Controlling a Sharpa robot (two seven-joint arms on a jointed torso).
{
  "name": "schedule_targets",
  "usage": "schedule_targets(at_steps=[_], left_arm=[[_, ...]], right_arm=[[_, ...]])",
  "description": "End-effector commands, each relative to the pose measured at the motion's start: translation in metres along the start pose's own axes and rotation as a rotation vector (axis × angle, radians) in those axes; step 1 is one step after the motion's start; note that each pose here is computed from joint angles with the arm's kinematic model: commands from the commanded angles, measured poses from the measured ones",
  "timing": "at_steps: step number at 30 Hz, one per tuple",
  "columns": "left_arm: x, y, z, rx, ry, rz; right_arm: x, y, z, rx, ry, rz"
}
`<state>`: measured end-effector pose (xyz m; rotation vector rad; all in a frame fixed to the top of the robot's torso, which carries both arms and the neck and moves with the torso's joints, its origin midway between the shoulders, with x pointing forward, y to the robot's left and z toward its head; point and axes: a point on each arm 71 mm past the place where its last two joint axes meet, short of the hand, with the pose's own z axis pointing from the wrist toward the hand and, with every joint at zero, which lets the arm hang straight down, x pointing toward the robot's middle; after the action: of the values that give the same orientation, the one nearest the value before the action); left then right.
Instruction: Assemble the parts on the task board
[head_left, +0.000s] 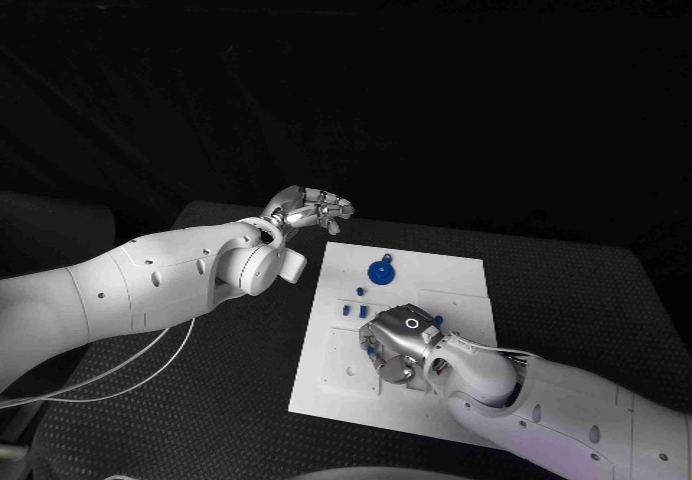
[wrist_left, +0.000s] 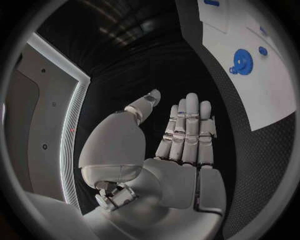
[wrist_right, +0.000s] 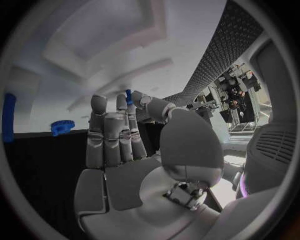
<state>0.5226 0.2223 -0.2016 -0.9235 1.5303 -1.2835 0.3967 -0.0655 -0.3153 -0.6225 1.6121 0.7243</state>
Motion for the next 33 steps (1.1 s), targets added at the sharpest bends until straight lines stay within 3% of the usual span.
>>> schedule_targets(at_steps=[1,14,23,27,31,33], left_arm=[[0.0003,-0.0013,0.0002,0.005,0.005,-0.007],[-0.003,-0.0005,-0.0003,0.003,-0.005,-0.004],[-0.0038,0.0,0.0002,0.001,-0.005,-0.005],[-0.005,0.0004,0.0,0.001,-0.007,-0.005],[-0.0064,0.0009,0.0002,0.0,-0.009,-0.004],[-0.0058,0.0007,0.0004,0.002,-0.008,-0.004]], right_arm=[[0.005,-0.003,-0.003,0.012,0.01,0.029],[-0.006,-0.011,-0.018,0.036,-0.093,0.095],[-0.052,-0.028,-0.025,0.054,-0.184,0.101],[-0.069,-0.046,-0.031,0.087,-0.143,0.109],[-0.081,-0.072,-0.039,0.133,-0.043,0.123],[-0.084,-0.087,-0.044,0.187,0.011,0.148]])
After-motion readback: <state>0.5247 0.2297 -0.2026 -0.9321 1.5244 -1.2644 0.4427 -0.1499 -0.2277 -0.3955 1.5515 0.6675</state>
